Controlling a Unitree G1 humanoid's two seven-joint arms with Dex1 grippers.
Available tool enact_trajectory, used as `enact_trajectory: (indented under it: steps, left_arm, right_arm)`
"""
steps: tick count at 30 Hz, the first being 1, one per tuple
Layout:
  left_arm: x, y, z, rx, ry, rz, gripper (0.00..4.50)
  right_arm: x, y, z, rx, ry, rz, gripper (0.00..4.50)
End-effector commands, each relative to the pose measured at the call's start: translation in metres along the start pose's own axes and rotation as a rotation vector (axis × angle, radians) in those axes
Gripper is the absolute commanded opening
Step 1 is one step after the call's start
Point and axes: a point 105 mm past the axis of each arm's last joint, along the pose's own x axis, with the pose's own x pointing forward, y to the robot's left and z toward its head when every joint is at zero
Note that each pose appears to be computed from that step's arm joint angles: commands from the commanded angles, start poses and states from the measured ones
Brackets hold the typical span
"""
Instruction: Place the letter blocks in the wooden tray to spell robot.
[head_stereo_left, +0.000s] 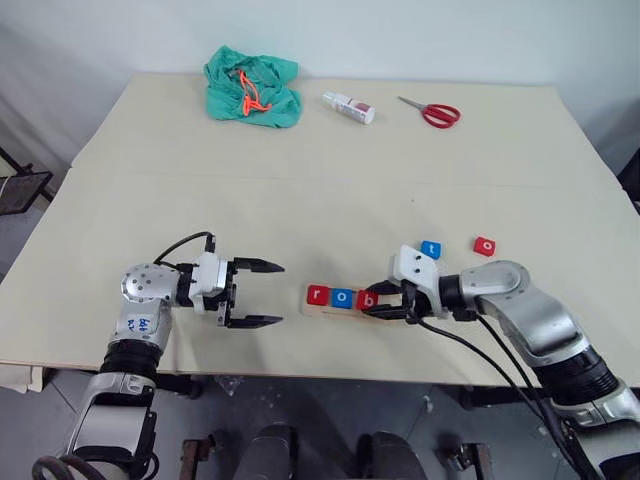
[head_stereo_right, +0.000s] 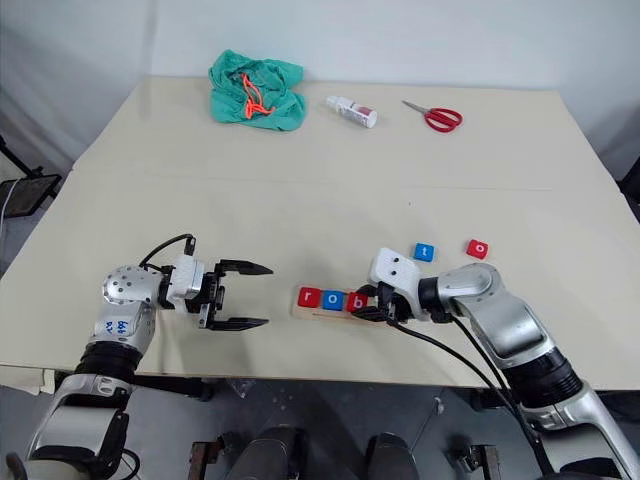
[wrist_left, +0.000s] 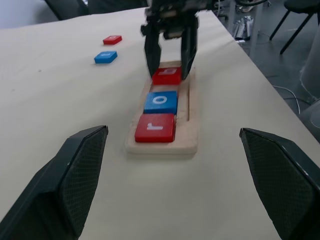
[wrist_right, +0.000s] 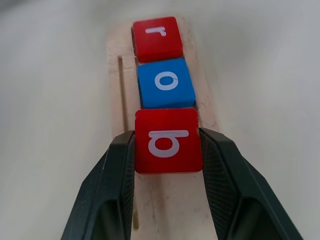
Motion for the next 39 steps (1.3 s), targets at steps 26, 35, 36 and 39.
enact_trajectory:
  steps: [26,35,36,39]
  left_arm:
    - [0.003,0.008,0.009,0.042,-0.028,0.046,4.5]
    - [0.004,0.01,0.008,0.038,-0.031,0.045,4.5]
    - [0.004,0.01,0.008,0.039,-0.031,0.045,4.5]
    - [0.004,0.01,0.009,0.041,-0.031,0.046,4.5]
  right_arm:
    - [-0.042,0.0,0.011,0.008,-0.06,-0.067,3.89]
    - [-0.045,-0.004,-0.023,0.048,0.029,-0.126,0.7]
    - [-0.043,-0.004,-0.023,0.048,0.027,-0.123,0.36]
    - [-0.037,-0.004,-0.023,0.047,0.024,-0.111,0.03]
